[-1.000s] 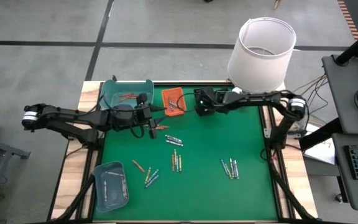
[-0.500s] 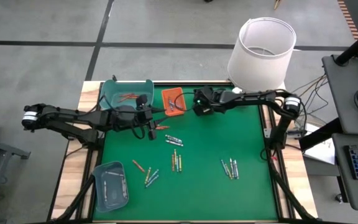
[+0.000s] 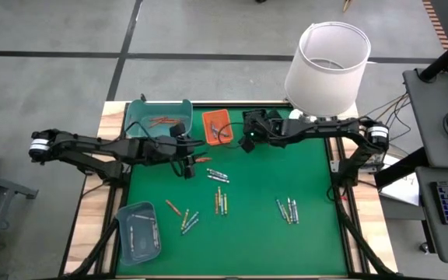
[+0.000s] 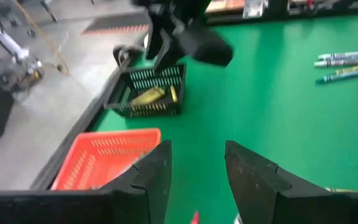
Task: Sort crayons
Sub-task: Put the orange crayon into the green bin
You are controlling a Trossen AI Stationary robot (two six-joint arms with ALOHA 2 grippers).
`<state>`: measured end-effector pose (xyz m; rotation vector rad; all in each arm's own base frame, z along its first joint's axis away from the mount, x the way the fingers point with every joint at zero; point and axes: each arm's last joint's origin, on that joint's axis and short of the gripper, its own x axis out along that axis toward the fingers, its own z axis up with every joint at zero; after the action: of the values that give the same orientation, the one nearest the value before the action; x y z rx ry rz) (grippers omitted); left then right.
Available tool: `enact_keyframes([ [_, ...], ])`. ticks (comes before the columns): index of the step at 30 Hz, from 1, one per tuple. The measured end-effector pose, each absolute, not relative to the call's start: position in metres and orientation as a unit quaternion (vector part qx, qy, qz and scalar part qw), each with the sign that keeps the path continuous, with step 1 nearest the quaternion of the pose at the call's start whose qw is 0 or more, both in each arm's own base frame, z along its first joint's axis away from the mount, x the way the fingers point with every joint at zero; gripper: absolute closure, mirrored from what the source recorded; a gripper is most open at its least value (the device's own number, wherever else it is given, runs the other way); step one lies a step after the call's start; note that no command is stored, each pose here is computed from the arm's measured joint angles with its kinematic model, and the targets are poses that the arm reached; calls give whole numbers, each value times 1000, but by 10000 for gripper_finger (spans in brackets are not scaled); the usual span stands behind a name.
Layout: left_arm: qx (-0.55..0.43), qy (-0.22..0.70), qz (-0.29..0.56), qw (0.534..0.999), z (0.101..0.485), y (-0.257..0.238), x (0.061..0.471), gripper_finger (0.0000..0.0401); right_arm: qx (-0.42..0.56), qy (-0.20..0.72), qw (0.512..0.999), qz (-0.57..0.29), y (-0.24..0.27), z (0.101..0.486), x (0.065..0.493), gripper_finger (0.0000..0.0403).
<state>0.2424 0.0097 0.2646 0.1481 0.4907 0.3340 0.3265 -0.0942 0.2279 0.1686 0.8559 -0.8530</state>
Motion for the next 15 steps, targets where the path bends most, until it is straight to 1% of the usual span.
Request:
enact_keyframes([
  [3,58,262,167,949,260,10,241,268,65,420,832,-356,-83,227,330,274],
  [7,50,292,159,942,254,9,238,268,78,438,852,-276,-68,226,334,275],
  [11,27,309,101,945,251,5,237,268,89,454,866,-193,-53,225,337,280],
  [15,-25,323,27,946,249,0,236,268,102,460,871,-141,-40,225,339,284],
])
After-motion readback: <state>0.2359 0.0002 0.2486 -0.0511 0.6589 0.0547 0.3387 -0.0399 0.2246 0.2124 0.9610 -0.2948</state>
